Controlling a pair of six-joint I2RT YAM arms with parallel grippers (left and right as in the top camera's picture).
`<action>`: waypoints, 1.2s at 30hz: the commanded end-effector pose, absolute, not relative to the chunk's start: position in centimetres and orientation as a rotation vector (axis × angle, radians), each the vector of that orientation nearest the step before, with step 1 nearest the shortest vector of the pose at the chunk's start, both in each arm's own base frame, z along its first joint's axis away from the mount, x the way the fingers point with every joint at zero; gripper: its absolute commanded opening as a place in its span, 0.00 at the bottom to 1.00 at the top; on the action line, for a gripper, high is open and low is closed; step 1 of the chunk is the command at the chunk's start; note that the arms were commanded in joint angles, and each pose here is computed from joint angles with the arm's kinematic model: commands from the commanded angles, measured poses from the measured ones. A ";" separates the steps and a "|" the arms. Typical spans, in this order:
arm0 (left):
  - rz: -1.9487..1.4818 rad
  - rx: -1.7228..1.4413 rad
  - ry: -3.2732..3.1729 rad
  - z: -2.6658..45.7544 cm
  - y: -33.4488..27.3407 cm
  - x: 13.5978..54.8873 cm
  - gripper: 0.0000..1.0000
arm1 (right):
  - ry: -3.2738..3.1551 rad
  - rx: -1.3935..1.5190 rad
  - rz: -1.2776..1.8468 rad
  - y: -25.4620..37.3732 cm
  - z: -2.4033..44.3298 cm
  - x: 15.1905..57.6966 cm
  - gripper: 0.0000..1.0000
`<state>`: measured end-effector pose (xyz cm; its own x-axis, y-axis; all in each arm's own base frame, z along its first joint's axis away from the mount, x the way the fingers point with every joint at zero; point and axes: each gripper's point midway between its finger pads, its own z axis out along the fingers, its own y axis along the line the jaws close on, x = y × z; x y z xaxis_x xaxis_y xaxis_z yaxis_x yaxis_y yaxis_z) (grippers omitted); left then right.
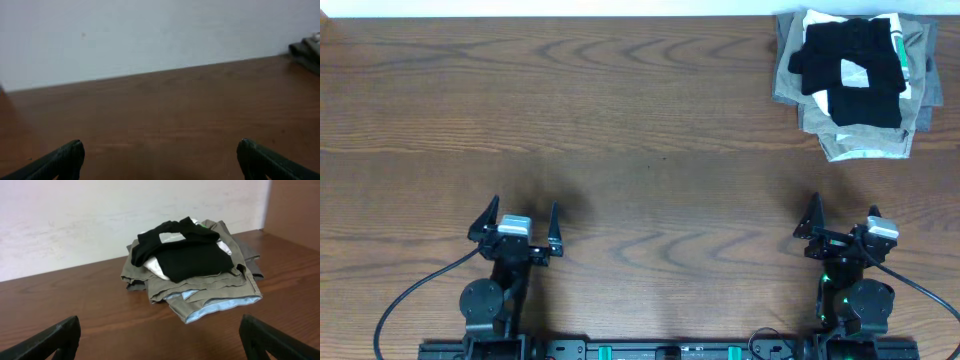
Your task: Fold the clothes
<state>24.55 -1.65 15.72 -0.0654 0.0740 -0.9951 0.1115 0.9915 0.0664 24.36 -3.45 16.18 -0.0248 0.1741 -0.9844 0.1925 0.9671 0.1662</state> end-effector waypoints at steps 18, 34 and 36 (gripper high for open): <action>-0.043 -0.072 1.718 13.8 0.6 24.4 0.98 | 1.601 0.285 0.001 -3.1 16.1 24.4 0.99; -0.043 -0.072 1.718 13.8 0.6 24.4 0.98 | 1.601 0.285 0.001 -3.1 16.1 24.4 0.99; -0.043 -0.072 1.718 13.8 0.6 24.4 0.98 | 1.600 0.285 0.001 -3.1 16.1 24.4 0.99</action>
<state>24.48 0.49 15.38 -0.1015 -0.0542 -0.9934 -0.0129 0.9985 -0.0532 24.36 -3.45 16.18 -0.0248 0.1741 -0.9844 0.1925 0.9671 0.1662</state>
